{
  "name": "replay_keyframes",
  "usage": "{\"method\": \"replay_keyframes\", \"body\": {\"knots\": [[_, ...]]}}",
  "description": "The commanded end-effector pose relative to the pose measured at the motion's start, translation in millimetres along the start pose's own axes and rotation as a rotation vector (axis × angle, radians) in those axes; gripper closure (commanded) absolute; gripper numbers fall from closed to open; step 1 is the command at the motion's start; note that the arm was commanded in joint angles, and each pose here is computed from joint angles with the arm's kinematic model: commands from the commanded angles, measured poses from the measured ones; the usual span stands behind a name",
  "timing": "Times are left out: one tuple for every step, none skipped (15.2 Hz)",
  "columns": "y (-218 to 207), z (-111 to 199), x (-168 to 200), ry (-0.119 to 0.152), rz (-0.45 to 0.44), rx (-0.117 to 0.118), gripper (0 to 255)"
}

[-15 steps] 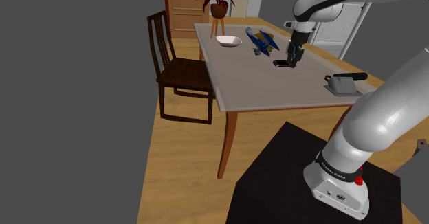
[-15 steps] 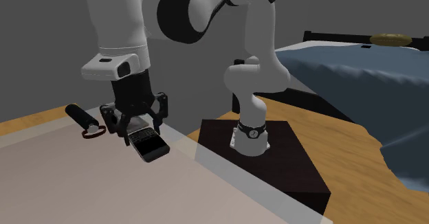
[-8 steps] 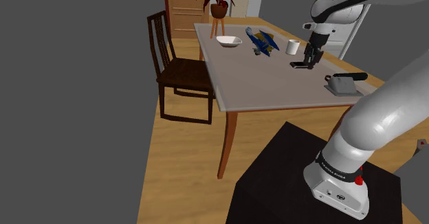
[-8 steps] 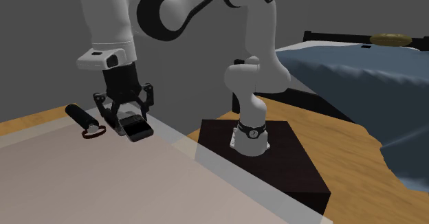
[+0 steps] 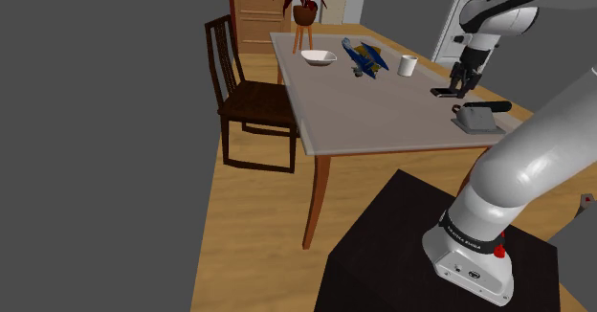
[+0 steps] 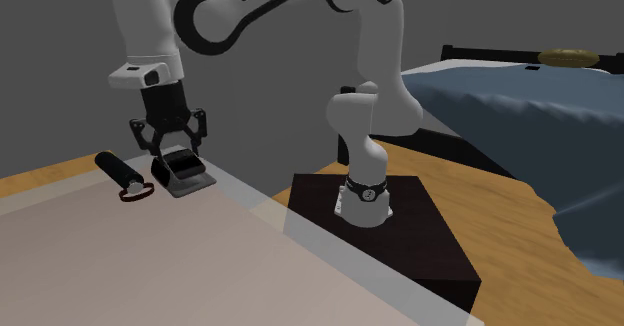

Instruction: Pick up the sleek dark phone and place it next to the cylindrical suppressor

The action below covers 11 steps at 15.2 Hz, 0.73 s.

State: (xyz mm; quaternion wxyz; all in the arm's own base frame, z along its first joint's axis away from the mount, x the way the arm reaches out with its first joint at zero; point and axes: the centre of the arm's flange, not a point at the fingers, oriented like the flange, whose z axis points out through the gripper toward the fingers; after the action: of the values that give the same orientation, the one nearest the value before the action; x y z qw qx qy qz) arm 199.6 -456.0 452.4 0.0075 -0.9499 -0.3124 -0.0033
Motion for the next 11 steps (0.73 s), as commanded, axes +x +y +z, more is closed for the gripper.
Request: {"method": "replay_keyframes", "body": {"knots": [[1.6,-1.0,-28.2,0.0,-0.002,0.0,255],[2.2,-1.2,-41.4,0.0,-0.002,0.0,255],[2.7,-1.4,-54.6,0.0,-0.002,0.0,255],[3.3,-1.5,-67.7,0.0,-0.002,0.0,255],[3.9,-1.7,-80.9,0.0,-0.002,0.0,255],[4.4,-1.8,-94.1,0.0,-0.002,0.0,255],[5.0,-2.0,-107.3,0.0,-0.002,0.0,255],[5.6,-2.1,-120.5,0.0,-0.002,0.0,255],[6.2,-2.3,-133.7,0.0,-0.002,0.0,255],[6.7,-2.4,-146.9,0.0,-0.002,0.0,255],[7.3,-2.6,-160.1,0.0,-0.002,0.0,255]]}}
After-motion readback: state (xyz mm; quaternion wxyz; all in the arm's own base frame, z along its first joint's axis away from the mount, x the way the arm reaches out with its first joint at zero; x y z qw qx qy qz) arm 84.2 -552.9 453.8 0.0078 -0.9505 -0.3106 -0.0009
